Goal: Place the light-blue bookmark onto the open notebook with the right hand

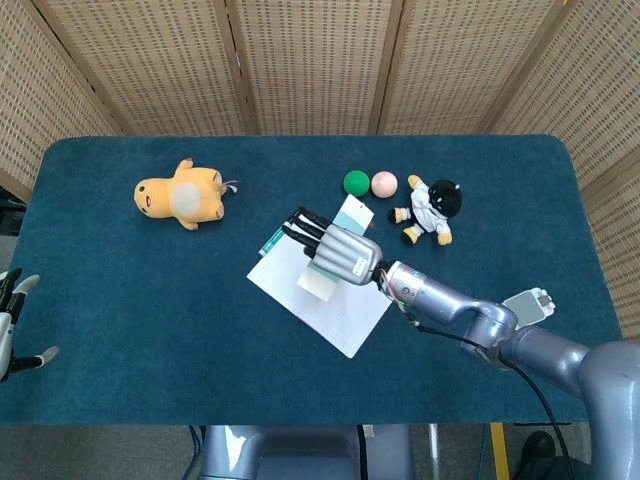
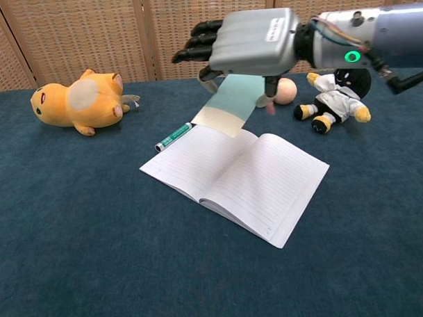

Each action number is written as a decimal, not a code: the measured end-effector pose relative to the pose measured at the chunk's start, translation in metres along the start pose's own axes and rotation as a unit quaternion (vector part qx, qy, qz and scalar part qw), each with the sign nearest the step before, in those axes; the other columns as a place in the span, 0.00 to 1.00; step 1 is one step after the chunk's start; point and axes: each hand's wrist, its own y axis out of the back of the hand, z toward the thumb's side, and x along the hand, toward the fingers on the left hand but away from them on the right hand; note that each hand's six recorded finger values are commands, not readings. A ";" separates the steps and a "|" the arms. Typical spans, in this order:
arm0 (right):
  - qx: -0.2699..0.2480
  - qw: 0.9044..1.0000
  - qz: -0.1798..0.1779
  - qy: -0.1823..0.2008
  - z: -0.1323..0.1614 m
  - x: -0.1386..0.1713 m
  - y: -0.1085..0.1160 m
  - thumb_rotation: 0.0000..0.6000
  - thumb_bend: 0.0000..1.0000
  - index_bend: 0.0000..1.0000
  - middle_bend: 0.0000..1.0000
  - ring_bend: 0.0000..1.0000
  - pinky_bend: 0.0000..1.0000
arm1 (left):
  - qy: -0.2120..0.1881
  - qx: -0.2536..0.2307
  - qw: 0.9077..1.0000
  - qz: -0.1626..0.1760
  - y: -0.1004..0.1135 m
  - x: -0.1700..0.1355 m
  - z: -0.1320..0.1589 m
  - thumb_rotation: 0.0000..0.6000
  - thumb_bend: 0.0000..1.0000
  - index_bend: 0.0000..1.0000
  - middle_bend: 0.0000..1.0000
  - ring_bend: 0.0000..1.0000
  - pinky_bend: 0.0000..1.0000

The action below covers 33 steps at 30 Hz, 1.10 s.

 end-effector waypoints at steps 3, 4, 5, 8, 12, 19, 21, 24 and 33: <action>0.017 1.000 0.007 0.012 0.016 -0.024 0.003 1.00 0.25 0.63 0.00 0.00 0.00 | 0.005 -0.003 1.000 -0.001 0.001 0.002 -0.003 1.00 0.00 0.00 0.00 0.00 0.00; 0.019 1.000 0.010 0.016 0.021 -0.031 0.003 1.00 0.25 0.63 0.00 0.00 0.00 | 0.007 -0.005 1.000 -0.002 0.001 0.003 -0.004 1.00 0.00 0.00 0.00 0.00 0.00; 0.022 0.999 0.013 0.021 0.028 -0.039 0.002 1.00 0.25 0.63 0.00 0.00 0.00 | 0.008 -0.006 1.000 -0.003 0.001 0.004 -0.005 1.00 0.00 0.00 0.00 0.00 0.00; 0.027 0.999 0.023 0.029 0.043 -0.055 -0.001 1.00 0.25 0.64 0.00 0.00 0.00 | 0.013 -0.009 1.000 -0.006 0.001 0.006 -0.007 1.00 0.00 0.00 0.00 0.00 0.00; 0.030 0.998 0.033 0.035 0.057 -0.070 -0.007 1.00 0.25 0.64 0.00 0.00 0.00 | 0.017 -0.011 1.000 -0.014 0.000 0.009 -0.009 1.00 0.00 0.00 0.00 0.00 0.00; 0.019 0.998 0.044 0.038 0.070 -0.084 -0.017 1.00 0.25 0.64 0.00 0.00 0.00 | 0.019 -0.018 0.999 -0.018 0.003 0.015 -0.012 1.00 0.00 0.00 0.00 0.00 0.00; 0.018 0.998 0.048 0.039 0.072 -0.086 -0.021 1.00 0.25 0.64 0.00 0.00 0.00 | 0.019 -0.018 0.999 -0.020 0.003 0.015 -0.012 1.00 0.00 0.00 0.00 0.00 0.00; 0.018 0.998 0.054 0.037 0.074 -0.087 -0.027 1.00 0.25 0.64 0.00 0.00 0.00 | 0.017 -0.016 0.999 -0.025 0.002 0.017 -0.012 1.00 0.00 0.00 0.00 0.00 0.00; 0.027 0.997 0.068 0.019 0.072 -0.091 -0.041 1.00 0.25 0.64 0.00 0.00 0.00 | 0.019 -0.015 0.999 -0.029 0.001 0.019 -0.012 1.00 0.00 0.00 0.00 0.00 0.00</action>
